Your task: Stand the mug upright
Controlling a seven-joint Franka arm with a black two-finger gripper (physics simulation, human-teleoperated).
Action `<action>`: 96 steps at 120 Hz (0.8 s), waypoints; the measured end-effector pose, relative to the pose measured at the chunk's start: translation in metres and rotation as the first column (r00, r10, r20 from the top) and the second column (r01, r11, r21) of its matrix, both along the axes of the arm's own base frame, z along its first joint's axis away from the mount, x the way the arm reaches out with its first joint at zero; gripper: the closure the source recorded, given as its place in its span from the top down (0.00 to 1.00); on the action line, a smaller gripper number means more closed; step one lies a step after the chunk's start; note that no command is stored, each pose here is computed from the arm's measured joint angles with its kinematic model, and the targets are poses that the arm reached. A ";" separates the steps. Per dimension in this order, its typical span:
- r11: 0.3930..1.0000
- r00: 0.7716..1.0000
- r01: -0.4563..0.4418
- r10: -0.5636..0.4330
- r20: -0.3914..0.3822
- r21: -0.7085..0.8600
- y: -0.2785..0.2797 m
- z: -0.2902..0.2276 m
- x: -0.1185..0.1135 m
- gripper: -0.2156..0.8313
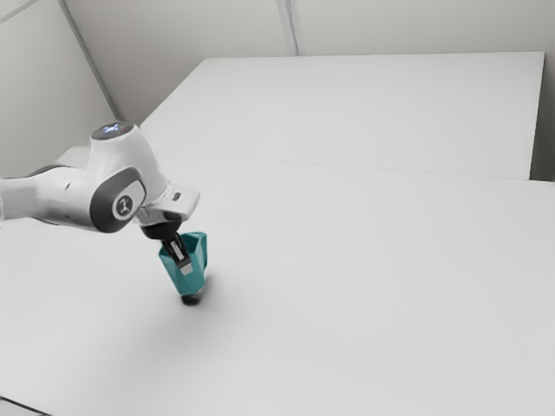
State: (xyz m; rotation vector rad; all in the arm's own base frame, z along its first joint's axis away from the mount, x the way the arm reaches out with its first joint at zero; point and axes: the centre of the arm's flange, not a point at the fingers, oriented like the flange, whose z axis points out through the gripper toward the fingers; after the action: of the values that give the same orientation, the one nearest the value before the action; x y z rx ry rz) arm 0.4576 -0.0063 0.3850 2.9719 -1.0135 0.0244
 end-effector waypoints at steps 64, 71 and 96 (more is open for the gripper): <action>0.971 0.971 -0.230 0.225 0.079 0.068 -0.044 -0.017 0.037 0.04; 0.967 0.967 -0.246 0.240 0.080 0.071 -0.049 -0.021 0.041 0.04; 0.951 0.952 -0.302 0.297 0.077 0.067 -0.065 -0.025 0.041 0.04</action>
State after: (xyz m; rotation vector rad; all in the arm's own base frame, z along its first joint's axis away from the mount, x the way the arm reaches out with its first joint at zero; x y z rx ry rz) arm 0.4985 -0.0710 0.3599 3.1864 -0.5690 0.0855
